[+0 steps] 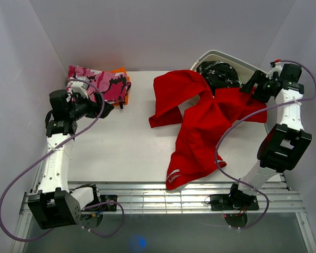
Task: Fold and stack the trousers
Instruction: Move the trousers to the center of the board
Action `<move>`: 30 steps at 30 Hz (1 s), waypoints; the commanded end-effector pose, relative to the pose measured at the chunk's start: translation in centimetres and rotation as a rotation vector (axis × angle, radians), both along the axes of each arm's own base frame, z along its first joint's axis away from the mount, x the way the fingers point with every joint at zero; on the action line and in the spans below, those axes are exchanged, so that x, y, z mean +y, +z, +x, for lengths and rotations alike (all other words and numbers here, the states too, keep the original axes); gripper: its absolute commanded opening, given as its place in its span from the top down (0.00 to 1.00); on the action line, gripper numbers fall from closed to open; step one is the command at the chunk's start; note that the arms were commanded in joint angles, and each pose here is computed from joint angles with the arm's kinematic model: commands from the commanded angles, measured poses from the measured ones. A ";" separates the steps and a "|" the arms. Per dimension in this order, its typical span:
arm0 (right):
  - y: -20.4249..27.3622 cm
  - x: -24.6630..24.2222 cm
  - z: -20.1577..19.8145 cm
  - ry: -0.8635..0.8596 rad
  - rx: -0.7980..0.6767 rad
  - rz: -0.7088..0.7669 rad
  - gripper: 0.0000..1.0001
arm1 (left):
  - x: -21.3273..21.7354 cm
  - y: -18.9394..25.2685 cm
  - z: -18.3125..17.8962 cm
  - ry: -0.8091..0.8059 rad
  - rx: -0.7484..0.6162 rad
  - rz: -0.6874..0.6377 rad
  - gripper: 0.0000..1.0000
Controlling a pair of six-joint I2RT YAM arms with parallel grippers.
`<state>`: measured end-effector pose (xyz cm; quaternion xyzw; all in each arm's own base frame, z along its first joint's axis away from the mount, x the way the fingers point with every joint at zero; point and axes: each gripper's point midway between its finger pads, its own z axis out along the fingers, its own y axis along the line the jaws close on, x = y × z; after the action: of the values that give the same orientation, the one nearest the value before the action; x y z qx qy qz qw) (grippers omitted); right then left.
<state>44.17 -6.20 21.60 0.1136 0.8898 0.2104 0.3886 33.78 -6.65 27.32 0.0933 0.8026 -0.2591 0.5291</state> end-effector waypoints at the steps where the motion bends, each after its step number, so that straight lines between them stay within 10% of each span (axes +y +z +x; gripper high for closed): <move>1: 2.3 1.7 0.7 0.060 -0.051 0.118 0.22 | -0.1 1.0 -0.1 -0.004 -0.037 0.003 0.02; 3: 3.2 2.5 1.1 0.100 -0.083 0.162 0.30 | -0.1 0.9 0.0 -0.005 -0.031 -0.003 0.02; 8: 8.0 4.4 1.0 0.225 -0.220 0.215 0.92 | -0.2 1.5 0.1 -0.005 -0.042 -0.005 0.02; 18: 21.5 15.4 -9.7 0.633 -0.647 0.263 0.92 | -0.4 1.7 -0.2 -0.014 -0.051 -0.012 0.02; 30: 12.6 30.0 -17.1 0.982 -0.591 0.198 0.92 | -0.2 1.6 -0.6 0.000 -0.055 -0.009 0.02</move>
<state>26.64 21.86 37.52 -0.3195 0.6589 0.4865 0.4765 33.72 -6.73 27.93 0.0896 0.7971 -0.2621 0.5366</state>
